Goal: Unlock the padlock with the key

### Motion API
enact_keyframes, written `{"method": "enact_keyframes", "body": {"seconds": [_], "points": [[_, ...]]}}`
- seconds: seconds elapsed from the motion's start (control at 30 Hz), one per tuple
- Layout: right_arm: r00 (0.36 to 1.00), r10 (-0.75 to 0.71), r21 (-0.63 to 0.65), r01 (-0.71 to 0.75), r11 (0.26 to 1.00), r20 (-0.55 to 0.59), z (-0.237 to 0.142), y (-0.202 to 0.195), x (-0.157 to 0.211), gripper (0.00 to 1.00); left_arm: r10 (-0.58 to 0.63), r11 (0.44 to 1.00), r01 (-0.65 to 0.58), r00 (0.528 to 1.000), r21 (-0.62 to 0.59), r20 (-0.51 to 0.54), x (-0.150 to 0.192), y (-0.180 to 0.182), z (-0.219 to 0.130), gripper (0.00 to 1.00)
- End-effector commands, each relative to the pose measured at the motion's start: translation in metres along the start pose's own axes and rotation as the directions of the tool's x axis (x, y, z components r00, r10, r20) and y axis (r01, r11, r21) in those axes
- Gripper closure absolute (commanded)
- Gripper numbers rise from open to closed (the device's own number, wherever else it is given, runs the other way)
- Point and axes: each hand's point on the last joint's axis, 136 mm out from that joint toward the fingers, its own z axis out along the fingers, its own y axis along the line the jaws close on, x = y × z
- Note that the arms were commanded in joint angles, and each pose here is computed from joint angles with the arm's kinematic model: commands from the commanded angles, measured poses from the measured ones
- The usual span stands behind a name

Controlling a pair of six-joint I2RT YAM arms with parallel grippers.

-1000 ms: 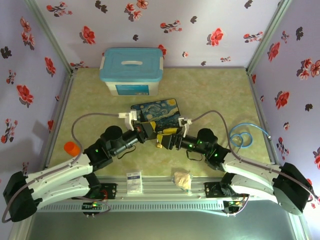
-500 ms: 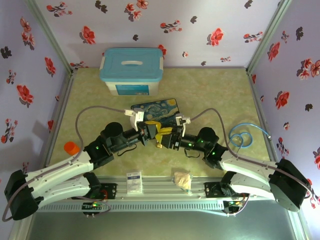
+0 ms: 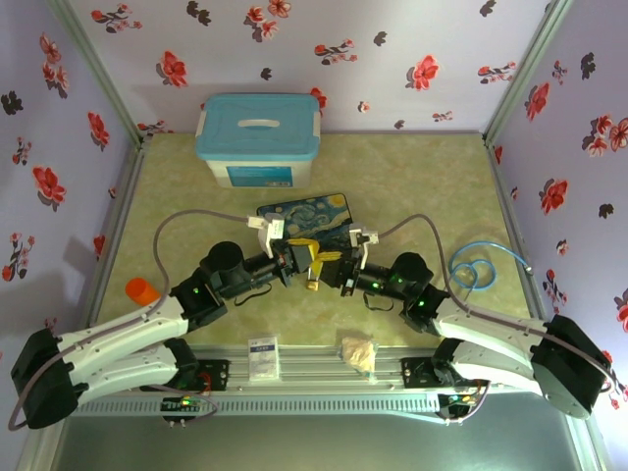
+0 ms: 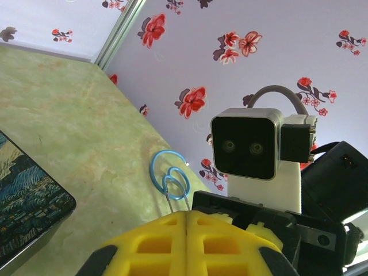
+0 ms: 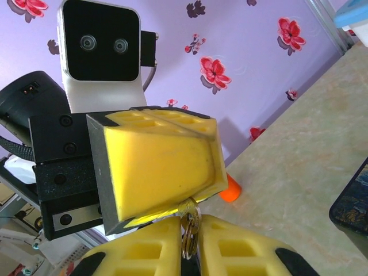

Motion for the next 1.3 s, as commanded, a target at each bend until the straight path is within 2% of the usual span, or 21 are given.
{"method": "enact_keyframes", "body": {"seconds": [0.0, 0.1, 0.13, 0.2, 0.27, 0.33, 0.37, 0.43, 0.5, 0.63, 0.73, 0.83, 0.9, 0.97, 1.03, 1.27], "points": [[0.999, -0.011, -0.016, 0.012, 1.0, 0.051, -0.001, 0.003, -0.009, 0.92, -0.021, 0.999, 0.021, 1.0, 0.027, 0.019, -0.002, -0.002, 0.002, 1.0], [0.998, -0.001, -0.019, 0.002, 1.0, 0.061, -0.002, 0.001, -0.009, 1.0, -0.023, 0.999, 0.022, 1.0, 0.026, 0.013, 0.001, 0.0, 0.003, 1.0], [0.998, 0.004, -0.006, -0.004, 1.0, 0.063, -0.002, -0.001, -0.009, 1.0, -0.02, 1.0, 0.02, 1.0, 0.024, 0.014, 0.001, 0.0, 0.003, 0.99], [0.999, 0.023, 0.079, -0.026, 0.997, 0.041, 0.0, -0.018, -0.004, 1.0, -0.015, 1.0, 0.015, 1.0, 0.004, 0.018, 0.003, 0.006, 0.002, 0.85], [1.0, 0.017, 0.137, -0.018, 0.99, 0.008, 0.0, -0.028, 0.001, 1.0, -0.021, 0.999, 0.022, 0.999, -0.035, 0.038, 0.002, 0.016, 0.001, 0.78], [1.0, 0.02, 0.181, -0.022, 0.983, 0.012, -0.003, -0.036, 0.003, 1.0, -0.026, 0.997, 0.031, 0.997, -0.074, 0.07, 0.0, 0.025, -0.002, 0.49], [1.0, 0.02, 0.21, -0.021, 0.977, 0.01, -0.005, -0.042, 0.004, 1.0, -0.031, 0.995, 0.039, 0.995, -0.093, 0.094, -0.003, 0.029, -0.006, 0.38], [1.0, 0.025, 0.27, -0.022, 0.963, -0.007, -0.008, -0.053, 0.009, 1.0, -0.043, 0.992, 0.06, 0.989, -0.114, 0.144, -0.01, 0.035, -0.014, 0.25], [0.999, 0.036, 0.326, -0.024, 0.945, -0.029, -0.012, -0.064, 0.016, 1.0, -0.063, 0.987, 0.089, 0.979, -0.134, 0.192, -0.015, 0.041, -0.02, 0.17], [0.996, 0.073, 0.427, -0.041, 0.903, -0.059, -0.019, -0.087, 0.03, 1.0, -0.101, 0.969, 0.136, 0.98, -0.206, 0.171, -0.001, 0.061, -0.02, 0.15], [0.993, 0.09, 0.502, -0.043, 0.864, -0.071, -0.027, -0.103, 0.038, 1.0, -0.146, 0.926, 0.169, 0.985, -0.338, 0.092, 0.024, 0.087, -0.02, 0.15], [0.992, 0.101, 0.637, -0.028, 0.77, -0.078, -0.047, -0.125, 0.043, 1.0, -0.203, 0.85, 0.184, 0.979, -0.493, 0.015, 0.051, 0.115, -0.028, 0.21], [0.992, 0.1, 0.732, -0.008, 0.682, -0.082, -0.066, -0.14, 0.044, 1.0, -0.217, 0.821, 0.15, 0.975, -0.55, -0.057, 0.068, 0.122, -0.028, 0.24], [0.991, 0.098, 0.782, 0.009, 0.623, -0.09, -0.08, -0.146, 0.045, 1.0, -0.231, 0.83, 0.14, 0.967, -0.54, -0.104, 0.081, 0.12, -0.022, 0.25], [0.991, 0.099, 0.803, 0.015, 0.596, -0.092, -0.087, -0.15, 0.046, 1.0, -0.256, 0.846, 0.166, 0.96, -0.506, -0.113, 0.092, 0.118, -0.016, 0.27], [0.988, 0.123, 0.819, 0.008, 0.574, -0.095, -0.093, -0.155, 0.054, 1.0, -0.265, 0.816, 0.084, 0.934, -0.572, -0.241, 0.128, 0.137, -0.009, 0.28]]}}
